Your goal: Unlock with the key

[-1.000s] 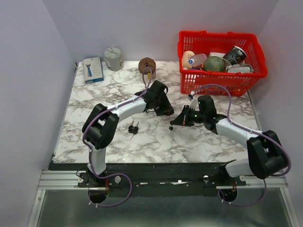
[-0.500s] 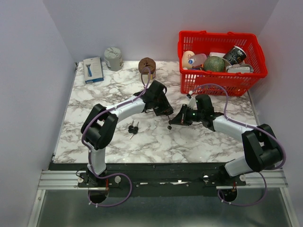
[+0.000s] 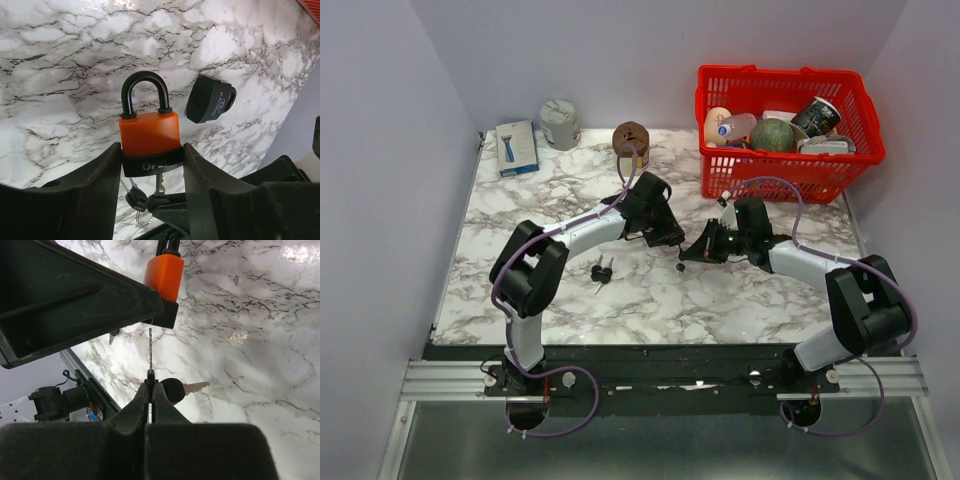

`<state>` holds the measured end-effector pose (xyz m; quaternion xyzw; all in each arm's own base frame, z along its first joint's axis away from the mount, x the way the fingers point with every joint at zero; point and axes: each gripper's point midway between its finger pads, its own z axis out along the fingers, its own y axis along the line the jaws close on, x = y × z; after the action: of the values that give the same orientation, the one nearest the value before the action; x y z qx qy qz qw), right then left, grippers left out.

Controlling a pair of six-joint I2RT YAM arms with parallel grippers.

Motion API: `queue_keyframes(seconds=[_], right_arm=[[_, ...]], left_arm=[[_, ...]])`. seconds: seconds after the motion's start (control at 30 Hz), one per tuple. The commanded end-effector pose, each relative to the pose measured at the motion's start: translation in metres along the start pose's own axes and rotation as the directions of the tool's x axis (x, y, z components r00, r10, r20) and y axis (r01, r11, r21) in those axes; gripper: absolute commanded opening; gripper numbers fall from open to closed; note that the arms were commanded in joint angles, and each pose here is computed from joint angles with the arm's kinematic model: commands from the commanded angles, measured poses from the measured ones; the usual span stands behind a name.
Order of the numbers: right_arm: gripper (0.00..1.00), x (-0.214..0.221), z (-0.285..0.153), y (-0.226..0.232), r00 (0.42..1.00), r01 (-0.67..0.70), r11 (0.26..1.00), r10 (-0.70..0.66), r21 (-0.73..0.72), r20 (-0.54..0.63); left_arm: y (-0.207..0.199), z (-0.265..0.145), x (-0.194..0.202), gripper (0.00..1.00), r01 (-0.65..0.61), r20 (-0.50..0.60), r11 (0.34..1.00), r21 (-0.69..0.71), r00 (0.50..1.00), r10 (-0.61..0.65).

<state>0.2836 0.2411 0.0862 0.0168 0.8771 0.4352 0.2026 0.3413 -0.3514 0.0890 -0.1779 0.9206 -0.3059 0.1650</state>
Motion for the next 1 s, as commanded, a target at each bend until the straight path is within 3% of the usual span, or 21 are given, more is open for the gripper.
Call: queue_keyframes(seconds=[0.0,0.57,0.97], right_arm=[[0.01,-0.014,0.003,0.001,1.0,0.005,1.0,-0.005,0.007,0.026],[0.01,-0.017,0.008,-0.005,1.0,-0.01,1.0,0.009,0.026,0.016],[0.01,-0.03,-0.009,-0.015,0.991,-0.02,0.995,0.007,0.098,0.134]], left_arm=[[-0.024,-0.019,-0.007,0.0,-0.003,0.024,0.996,0.084,1.0,0.001],[-0.027,-0.02,-0.007,0.0,-0.007,0.021,0.996,0.092,1.0,0.005],[-0.025,-0.019,-0.006,0.0,-0.002,0.02,0.996,0.087,1.0,0.0]])
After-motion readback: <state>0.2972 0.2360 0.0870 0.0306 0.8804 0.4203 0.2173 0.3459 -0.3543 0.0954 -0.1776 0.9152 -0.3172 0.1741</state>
